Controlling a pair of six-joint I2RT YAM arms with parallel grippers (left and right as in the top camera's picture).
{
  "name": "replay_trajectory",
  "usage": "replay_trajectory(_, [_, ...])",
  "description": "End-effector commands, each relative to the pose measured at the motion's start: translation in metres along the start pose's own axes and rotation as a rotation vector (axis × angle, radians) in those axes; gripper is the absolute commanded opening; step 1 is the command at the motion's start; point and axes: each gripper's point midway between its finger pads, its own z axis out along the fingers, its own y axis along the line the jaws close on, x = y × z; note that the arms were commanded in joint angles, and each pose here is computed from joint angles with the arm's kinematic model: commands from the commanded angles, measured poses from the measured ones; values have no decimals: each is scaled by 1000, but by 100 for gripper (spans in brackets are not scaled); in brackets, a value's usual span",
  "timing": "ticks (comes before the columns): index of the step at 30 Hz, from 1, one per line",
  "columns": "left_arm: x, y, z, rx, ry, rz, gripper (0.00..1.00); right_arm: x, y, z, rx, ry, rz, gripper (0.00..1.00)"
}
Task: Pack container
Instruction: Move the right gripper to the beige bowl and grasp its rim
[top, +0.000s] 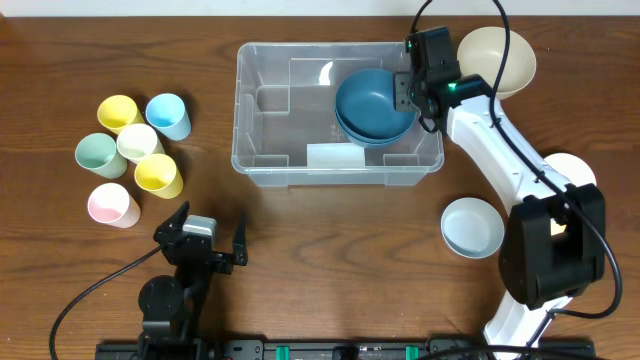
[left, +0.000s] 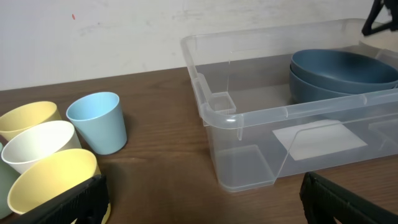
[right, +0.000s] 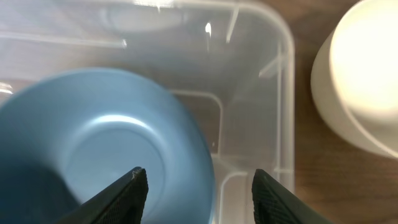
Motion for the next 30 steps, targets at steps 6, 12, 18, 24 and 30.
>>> replay_trajectory(6, [14, -1, 1, 8, 39, -1, 98, -104, -65, -108, 103, -325, 133, 58])
replay_trajectory(12, [14, -1, 1, 8, 39, -1, 98, -90, -159, -87, 239, -274, 298, 55])
replay_trajectory(18, [14, -1, 1, 8, 39, -1, 98, -48, -219, -24, 254, -134, 451, 51])
replay_trajectory(24, [14, -1, 1, 8, 39, -1, 98, -2, -230, 46, 202, 7, 522, 47])
replay_trajectory(30, [14, -1, 1, 8, 39, -1, 98, 16, -231, 69, 208, 52, 542, 44])
